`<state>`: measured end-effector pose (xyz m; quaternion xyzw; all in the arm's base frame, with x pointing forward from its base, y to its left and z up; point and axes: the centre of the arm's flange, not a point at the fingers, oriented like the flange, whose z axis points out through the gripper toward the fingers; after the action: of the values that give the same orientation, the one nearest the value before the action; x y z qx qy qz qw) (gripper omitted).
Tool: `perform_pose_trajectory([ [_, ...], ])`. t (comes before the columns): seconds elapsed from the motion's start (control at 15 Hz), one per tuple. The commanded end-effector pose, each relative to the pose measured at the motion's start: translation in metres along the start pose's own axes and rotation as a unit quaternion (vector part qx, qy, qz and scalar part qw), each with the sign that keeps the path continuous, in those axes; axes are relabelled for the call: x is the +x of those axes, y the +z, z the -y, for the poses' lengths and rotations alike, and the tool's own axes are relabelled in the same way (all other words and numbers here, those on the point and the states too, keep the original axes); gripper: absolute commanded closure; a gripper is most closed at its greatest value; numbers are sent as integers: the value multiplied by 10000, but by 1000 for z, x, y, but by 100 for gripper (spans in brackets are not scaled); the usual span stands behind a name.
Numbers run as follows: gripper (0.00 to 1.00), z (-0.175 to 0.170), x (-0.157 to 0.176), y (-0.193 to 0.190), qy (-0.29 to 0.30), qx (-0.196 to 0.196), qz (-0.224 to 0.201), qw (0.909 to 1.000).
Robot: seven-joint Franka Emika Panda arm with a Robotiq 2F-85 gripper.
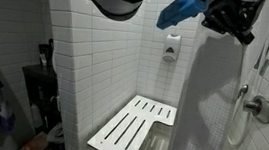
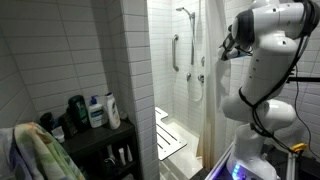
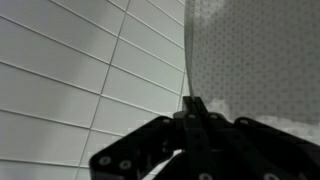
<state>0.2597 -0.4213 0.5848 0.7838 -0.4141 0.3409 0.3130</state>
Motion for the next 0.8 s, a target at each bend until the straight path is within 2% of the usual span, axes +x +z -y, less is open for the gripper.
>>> perform_pose_trajectory([
  [0.0,100,-2,21,43,-103,-277,394,9988],
  [0.2,100,-14,36,60,-63,-583,590,9965],
  [0.53,100,-36,56,81,-50,-1344,753,9880],
  [0.73,100,-38,63,92,-68,-1488,842,9853],
])
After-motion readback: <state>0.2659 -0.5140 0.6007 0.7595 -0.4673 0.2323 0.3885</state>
